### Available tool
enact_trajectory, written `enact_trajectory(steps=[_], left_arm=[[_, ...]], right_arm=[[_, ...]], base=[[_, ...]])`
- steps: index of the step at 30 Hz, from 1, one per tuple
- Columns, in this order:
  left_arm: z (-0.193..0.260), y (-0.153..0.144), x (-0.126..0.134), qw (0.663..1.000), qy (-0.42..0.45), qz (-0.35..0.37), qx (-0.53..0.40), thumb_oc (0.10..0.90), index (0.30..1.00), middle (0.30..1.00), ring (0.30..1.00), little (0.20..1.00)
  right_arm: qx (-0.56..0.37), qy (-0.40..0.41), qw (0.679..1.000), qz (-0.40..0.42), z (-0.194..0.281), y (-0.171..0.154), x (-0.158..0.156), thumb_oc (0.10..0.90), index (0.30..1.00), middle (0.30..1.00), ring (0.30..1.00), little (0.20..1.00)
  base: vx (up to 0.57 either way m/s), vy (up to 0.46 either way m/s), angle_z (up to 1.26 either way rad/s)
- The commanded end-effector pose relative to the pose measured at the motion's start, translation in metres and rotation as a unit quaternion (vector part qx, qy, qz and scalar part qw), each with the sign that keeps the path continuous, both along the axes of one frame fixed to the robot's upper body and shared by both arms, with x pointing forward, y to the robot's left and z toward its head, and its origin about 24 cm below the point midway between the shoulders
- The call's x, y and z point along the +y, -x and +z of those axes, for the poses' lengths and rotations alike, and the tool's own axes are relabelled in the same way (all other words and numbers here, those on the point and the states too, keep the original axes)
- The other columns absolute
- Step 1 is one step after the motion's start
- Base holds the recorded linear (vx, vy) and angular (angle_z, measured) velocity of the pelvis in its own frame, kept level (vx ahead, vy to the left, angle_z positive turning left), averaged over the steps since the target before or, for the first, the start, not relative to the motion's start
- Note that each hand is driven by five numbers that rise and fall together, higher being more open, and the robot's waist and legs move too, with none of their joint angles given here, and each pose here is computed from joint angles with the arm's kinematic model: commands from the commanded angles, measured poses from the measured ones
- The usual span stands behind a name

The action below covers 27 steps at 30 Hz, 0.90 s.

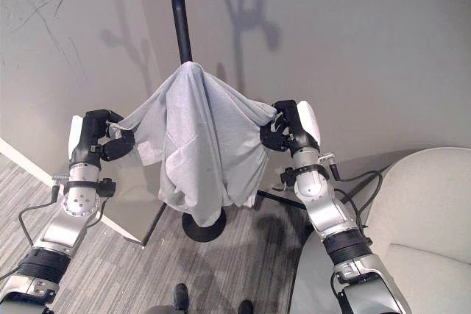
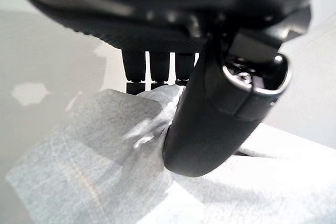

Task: Hang the clothes on the sofa on the clothes rack.

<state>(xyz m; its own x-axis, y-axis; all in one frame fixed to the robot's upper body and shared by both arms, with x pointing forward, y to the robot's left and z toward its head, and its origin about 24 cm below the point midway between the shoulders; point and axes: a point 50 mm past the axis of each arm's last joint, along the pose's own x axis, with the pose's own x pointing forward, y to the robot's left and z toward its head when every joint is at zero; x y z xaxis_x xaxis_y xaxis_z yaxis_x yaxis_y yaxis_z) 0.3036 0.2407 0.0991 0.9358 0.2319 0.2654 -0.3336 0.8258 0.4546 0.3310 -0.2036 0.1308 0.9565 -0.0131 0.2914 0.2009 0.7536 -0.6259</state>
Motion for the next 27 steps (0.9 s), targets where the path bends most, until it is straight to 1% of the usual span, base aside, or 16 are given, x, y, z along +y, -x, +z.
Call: enact_trajectory(steps=[1,3,6,9,12,13,16,18,19,21,22,23,24,25,26,27], left_arm=[[0.042,-0.014,0.04,0.996,-0.006,0.059,-0.061,0.8,0.9,0.9,0.9,0.9],[0.045,-0.013,0.045,0.996,0.024,0.053,-0.071,0.8,0.9,0.9,0.9,0.9],[0.051,-0.011,0.05,0.993,0.058,0.052,-0.089,0.8,0.9,0.9,0.9,0.9],[0.062,-0.007,0.056,0.991,0.062,0.051,-0.111,0.8,0.9,0.9,0.9,0.9],[0.078,0.004,0.064,0.988,0.054,0.037,-0.142,0.8,0.9,0.9,0.9,0.9],[0.088,0.014,0.068,0.986,0.034,0.027,-0.158,0.8,0.9,0.9,0.9,0.9],[0.094,0.033,0.078,0.986,-0.014,0.038,-0.164,0.8,0.9,0.9,0.9,0.9],[0.088,0.052,0.084,0.986,-0.026,0.047,-0.159,0.8,0.9,0.9,0.9,0.9],[0.087,0.054,0.084,0.986,-0.027,0.046,-0.157,0.8,0.9,0.9,0.9,0.9],[0.067,0.068,0.085,0.991,-0.01,0.047,-0.129,0.8,0.9,0.9,0.9,0.9],[0.039,0.083,0.082,0.996,0.013,0.035,-0.077,0.8,0.9,0.9,0.9,0.9],[0.026,0.091,0.08,0.998,0.029,0.031,-0.055,0.8,0.9,0.9,0.9,0.9],[0.026,0.092,0.08,0.998,0.029,0.031,-0.054,0.8,0.9,0.9,0.9,0.9],[-0.019,0.107,0.075,0.991,0.132,0.036,0.005,0.8,0.9,0.9,0.9,0.9],[-0.019,0.107,0.075,0.991,0.132,0.036,0.005,0.8,0.9,0.9,0.9,0.9],[-0.062,0.12,0.061,0.977,0.198,0.039,0.073,0.8,0.9,0.9,0.9,0.9]], right_arm=[[-0.14,-0.032,0.989,-0.019,0.073,-0.006,-0.021,0.8,0.9,0.9,0.9,0.9],[-0.157,-0.077,0.985,0.01,0.082,-0.002,-0.019,0.8,0.9,0.9,0.9,0.9],[-0.169,-0.1,0.98,0.031,0.09,0.003,-0.021,0.8,0.9,0.9,0.9,0.9],[-0.161,-0.079,0.983,0.045,0.095,0.007,-0.027,0.8,0.9,0.9,0.9,0.9],[-0.144,-0.051,0.987,0.046,0.098,0.022,-0.05,0.8,0.9,0.9,0.9,0.9],[-0.137,-0.052,0.989,0.027,0.095,0.031,-0.066,0.8,0.9,0.9,0.9,0.9],[-0.13,-0.054,0.99,-0.013,0.083,0.048,-0.089,0.8,0.9,0.9,0.9,0.9],[-0.102,-0.078,0.991,-0.036,0.059,0.064,-0.101,0.8,0.9,0.9,0.9,0.9],[-0.1,-0.079,0.991,-0.035,0.057,0.066,-0.101,0.8,0.9,0.9,0.9,0.9],[-0.045,-0.109,0.991,-0.058,0.022,0.081,-0.11,0.8,0.9,0.9,0.9,0.9],[0.037,-0.134,0.986,-0.088,-0.026,0.098,-0.114,0.8,0.9,0.9,0.9,0.9],[0.083,-0.147,0.981,-0.1,-0.051,0.106,-0.113,0.8,0.9,0.9,0.9,0.9],[0.083,-0.147,0.981,-0.1,-0.051,0.106,-0.113,0.8,0.9,0.9,0.9,0.9],[0.173,-0.169,0.964,-0.11,-0.096,0.129,-0.105,0.8,0.9,0.9,0.9,0.9],[0.173,-0.169,0.964,-0.11,-0.096,0.129,-0.105,0.8,0.9,0.9,0.9,0.9],[0.237,-0.205,0.941,-0.129,-0.135,0.144,-0.096,0.8,0.9,0.9,0.9,0.9]], base=[[0.0,0.0,0.0],[0.0,0.0,0.0],[0.0,0.0,0.0],[0.0,0.0,0.0],[0.0,-0.004,0.07],[-0.02,-0.002,0.08],[0.0,0.0,0.0],[0.0,0.0,0.0],[0.0,0.0,0.0],[0.0,0.0,0.0],[0.0,0.0,0.0],[-0.03,0.001,0.04],[-0.02,0.0,0.05],[-0.03,-0.003,0.07],[-0.04,0.002,0.15],[-0.05,0.01,0.17]])
